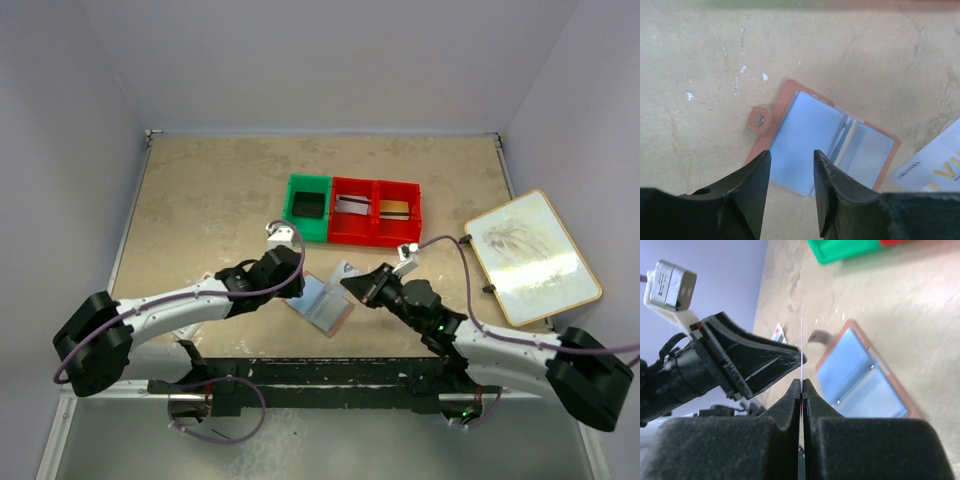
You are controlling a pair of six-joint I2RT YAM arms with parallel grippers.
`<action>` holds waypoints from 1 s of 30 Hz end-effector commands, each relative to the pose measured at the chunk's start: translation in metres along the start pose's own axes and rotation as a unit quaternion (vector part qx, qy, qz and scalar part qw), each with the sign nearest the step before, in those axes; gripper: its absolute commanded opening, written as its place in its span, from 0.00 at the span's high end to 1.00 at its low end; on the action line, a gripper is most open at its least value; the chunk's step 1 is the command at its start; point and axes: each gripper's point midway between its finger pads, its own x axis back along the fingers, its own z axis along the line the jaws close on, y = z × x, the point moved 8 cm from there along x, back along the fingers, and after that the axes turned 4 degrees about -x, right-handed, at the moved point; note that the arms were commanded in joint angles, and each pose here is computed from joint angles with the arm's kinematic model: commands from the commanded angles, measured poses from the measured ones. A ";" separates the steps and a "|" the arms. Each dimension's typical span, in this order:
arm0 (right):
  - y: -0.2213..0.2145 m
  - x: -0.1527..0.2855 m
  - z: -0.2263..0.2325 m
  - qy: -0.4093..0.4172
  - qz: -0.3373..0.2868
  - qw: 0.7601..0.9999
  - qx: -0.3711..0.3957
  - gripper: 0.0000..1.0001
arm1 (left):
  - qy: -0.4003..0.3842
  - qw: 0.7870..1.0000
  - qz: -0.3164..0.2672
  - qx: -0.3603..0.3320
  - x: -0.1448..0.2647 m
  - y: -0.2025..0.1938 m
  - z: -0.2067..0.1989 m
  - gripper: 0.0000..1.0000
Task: Take the credit cards out of the card holder
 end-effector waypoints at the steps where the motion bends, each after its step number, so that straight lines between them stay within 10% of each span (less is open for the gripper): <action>1: 0.032 0.010 0.003 -0.047 -0.098 0.986 0.123 1.00 | 0.021 0.997 -0.074 -0.002 0.028 0.036 0.001 0.60; 13: 0.086 0.035 0.035 -0.066 -0.206 0.907 0.360 1.00 | 0.132 0.975 -0.172 -0.040 0.106 0.080 0.038 0.31; 22: 0.126 -0.011 0.051 -0.154 -0.141 0.842 0.497 1.00 | 0.233 0.966 -0.101 -0.048 0.081 0.083 0.082 0.30; 30: 0.150 -0.066 0.048 -0.216 -0.064 0.782 0.580 1.00 | 0.270 0.946 -0.181 0.003 0.107 0.097 0.099 0.29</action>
